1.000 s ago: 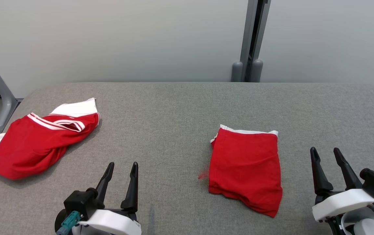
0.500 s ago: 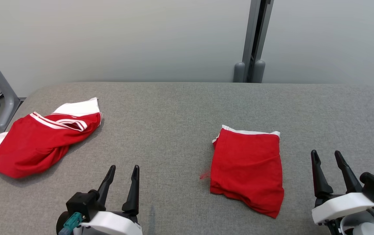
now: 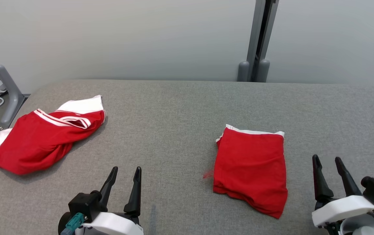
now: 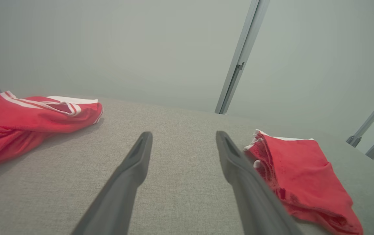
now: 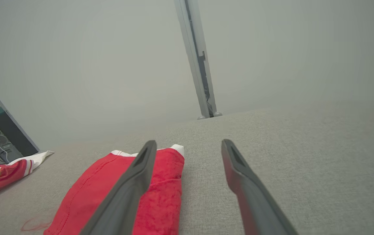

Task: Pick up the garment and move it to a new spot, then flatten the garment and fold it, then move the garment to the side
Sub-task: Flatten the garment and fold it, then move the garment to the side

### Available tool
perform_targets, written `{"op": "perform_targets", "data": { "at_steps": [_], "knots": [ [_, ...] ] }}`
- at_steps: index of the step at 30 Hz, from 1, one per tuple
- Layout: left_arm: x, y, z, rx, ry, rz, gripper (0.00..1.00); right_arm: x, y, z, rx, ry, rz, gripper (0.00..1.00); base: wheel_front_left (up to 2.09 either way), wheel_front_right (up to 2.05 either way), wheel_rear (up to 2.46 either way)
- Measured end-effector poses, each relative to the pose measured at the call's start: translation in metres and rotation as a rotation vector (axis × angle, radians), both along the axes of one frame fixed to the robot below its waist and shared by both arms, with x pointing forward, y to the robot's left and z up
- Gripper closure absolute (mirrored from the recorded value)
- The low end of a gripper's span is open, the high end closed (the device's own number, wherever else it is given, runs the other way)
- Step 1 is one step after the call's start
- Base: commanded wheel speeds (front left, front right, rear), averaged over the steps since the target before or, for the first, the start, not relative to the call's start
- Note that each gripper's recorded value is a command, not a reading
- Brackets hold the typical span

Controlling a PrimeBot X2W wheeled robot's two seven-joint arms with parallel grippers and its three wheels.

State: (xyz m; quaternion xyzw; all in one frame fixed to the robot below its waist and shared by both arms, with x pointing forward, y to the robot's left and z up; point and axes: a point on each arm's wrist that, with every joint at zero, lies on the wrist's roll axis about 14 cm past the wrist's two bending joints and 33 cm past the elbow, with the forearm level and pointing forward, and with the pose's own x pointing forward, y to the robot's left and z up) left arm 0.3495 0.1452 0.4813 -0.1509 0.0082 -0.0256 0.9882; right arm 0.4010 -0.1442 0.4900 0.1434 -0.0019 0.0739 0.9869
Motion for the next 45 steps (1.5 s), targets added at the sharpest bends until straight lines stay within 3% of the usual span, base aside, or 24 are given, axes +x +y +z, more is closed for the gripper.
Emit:
{"op": "perform_targets", "data": {
  "at_steps": [4,11,19,29,30,31,32,34,45],
  "knots": [
    [0.0,0.002,-0.004,0.001,0.013,0.006,0.0,-0.001,0.014,-0.025,0.02,0.085,0.044,0.0,0.0,0.0,0.0],
    [0.013,0.01,-0.004,-0.022,0.016,0.032,0.0,0.025,0.037,-0.056,0.162,0.251,0.107,0.0,0.0,0.0,0.0],
    [0.021,0.02,-0.008,-0.018,0.032,0.058,0.0,0.044,0.062,-0.093,0.206,0.463,0.216,0.0,0.0,0.0,0.0],
    [0.017,0.034,-0.012,-0.02,0.047,0.104,0.0,0.044,0.093,-0.103,0.263,0.582,0.33,0.0,0.0,0.0,0.0],
    [0.016,0.034,-0.012,-0.019,0.047,0.105,0.0,0.044,0.094,-0.104,0.259,0.584,0.333,0.18,0.0,0.0,0.0],
    [0.016,0.034,-0.012,-0.019,0.046,0.105,0.0,0.045,0.093,-0.105,0.253,0.587,0.333,0.55,0.0,0.0,0.0],
    [0.016,0.034,-0.012,-0.019,0.046,0.105,0.0,0.046,0.093,-0.106,0.244,0.583,0.332,0.59,0.0,0.0,0.0],
    [0.016,0.034,-0.011,-0.018,0.044,0.104,0.0,0.047,0.092,-0.107,0.232,0.584,0.331,1.0,0.0,0.0,0.0],
    [0.023,0.029,-0.01,-0.014,0.04,0.09,0.0,0.049,0.09,-0.106,0.161,0.545,0.361,1.0,0.0,0.0,0.0]
  ]
}}
